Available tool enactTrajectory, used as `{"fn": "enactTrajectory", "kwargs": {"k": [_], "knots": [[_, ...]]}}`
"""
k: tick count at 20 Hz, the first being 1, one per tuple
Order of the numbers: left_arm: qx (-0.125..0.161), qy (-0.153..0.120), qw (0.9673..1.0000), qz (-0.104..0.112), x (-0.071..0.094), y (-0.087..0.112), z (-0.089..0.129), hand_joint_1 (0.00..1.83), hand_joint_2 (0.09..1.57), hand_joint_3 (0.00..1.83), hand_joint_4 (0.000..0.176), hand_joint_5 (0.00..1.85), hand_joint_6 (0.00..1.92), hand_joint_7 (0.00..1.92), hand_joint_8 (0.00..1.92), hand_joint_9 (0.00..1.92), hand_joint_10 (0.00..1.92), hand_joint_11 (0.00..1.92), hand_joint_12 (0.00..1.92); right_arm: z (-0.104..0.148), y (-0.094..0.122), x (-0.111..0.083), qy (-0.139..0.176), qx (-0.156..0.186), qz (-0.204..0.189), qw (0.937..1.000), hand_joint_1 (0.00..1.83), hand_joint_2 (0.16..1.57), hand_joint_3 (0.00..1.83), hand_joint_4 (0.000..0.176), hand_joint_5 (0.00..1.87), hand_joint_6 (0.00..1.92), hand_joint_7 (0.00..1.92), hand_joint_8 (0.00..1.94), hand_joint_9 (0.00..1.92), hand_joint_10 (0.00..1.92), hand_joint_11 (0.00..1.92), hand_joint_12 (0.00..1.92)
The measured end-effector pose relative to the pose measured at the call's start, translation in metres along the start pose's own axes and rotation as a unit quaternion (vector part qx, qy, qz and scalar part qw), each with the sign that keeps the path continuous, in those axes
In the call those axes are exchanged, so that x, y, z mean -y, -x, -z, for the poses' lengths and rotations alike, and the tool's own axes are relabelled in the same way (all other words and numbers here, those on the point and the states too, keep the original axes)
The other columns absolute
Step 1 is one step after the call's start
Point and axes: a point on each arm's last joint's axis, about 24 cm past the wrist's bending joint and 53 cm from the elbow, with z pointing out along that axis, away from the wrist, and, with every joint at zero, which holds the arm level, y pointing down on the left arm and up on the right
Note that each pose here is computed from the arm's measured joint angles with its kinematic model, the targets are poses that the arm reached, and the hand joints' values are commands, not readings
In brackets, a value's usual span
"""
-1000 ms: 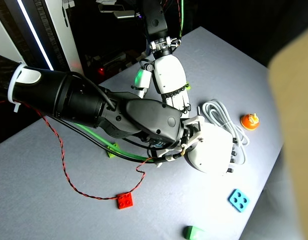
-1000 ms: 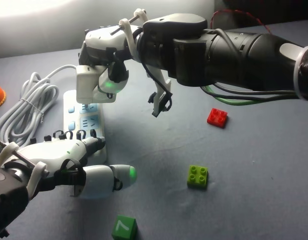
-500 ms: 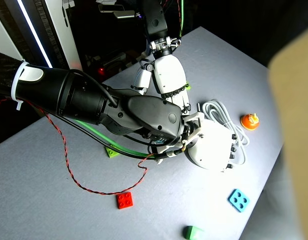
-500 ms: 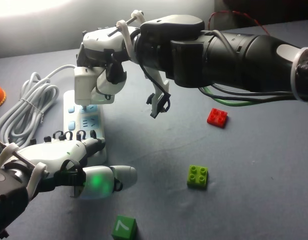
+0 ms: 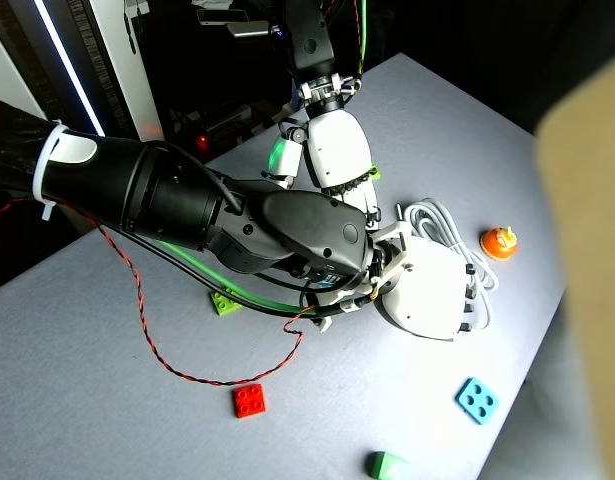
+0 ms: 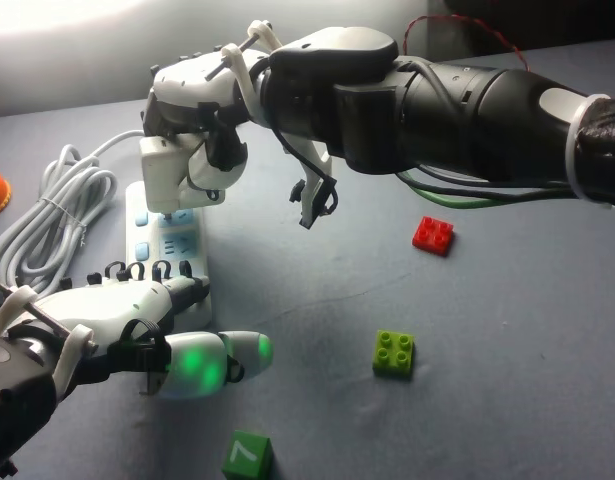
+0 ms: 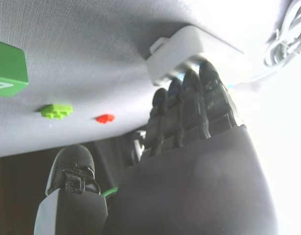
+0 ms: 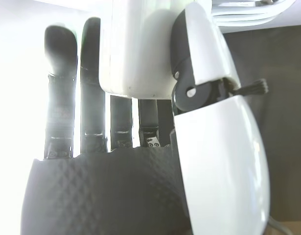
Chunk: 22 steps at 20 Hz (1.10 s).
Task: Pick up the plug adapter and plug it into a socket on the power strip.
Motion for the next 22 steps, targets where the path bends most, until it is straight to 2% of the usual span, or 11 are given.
{"fn": "enactTrajectory", "kwargs": {"k": [14, 22], "knots": [[0.002, 0.001, 1.0, 0.003, 0.0, 0.001, 0.0, 0.0, 1.15, 0.0, 0.0, 0.09, 0.0, 0.1, 0.0, 0.09, 0.0, 0.0, 0.19, -0.009, -0.008, -0.013, -0.008, 0.006, -0.007, 0.9999, 1.22, 1.21, 0.0, 0.0, 0.74, 1.17, 0.89, 1.35, 0.78, 1.3, 0.67, 1.63], [0.003, 0.001, 1.0, 0.006, 0.0, 0.001, 0.0, 0.0, 1.15, 0.0, 0.0, 0.09, 0.0, 0.1, 0.0, 0.09, 0.0, 0.0, 0.19, -0.006, -0.01, -0.005, -0.014, 0.004, -0.01, 0.9998, 1.22, 1.21, 0.0, 0.0, 0.74, 1.17, 0.89, 1.36, 0.78, 1.3, 0.67, 1.63]]}}
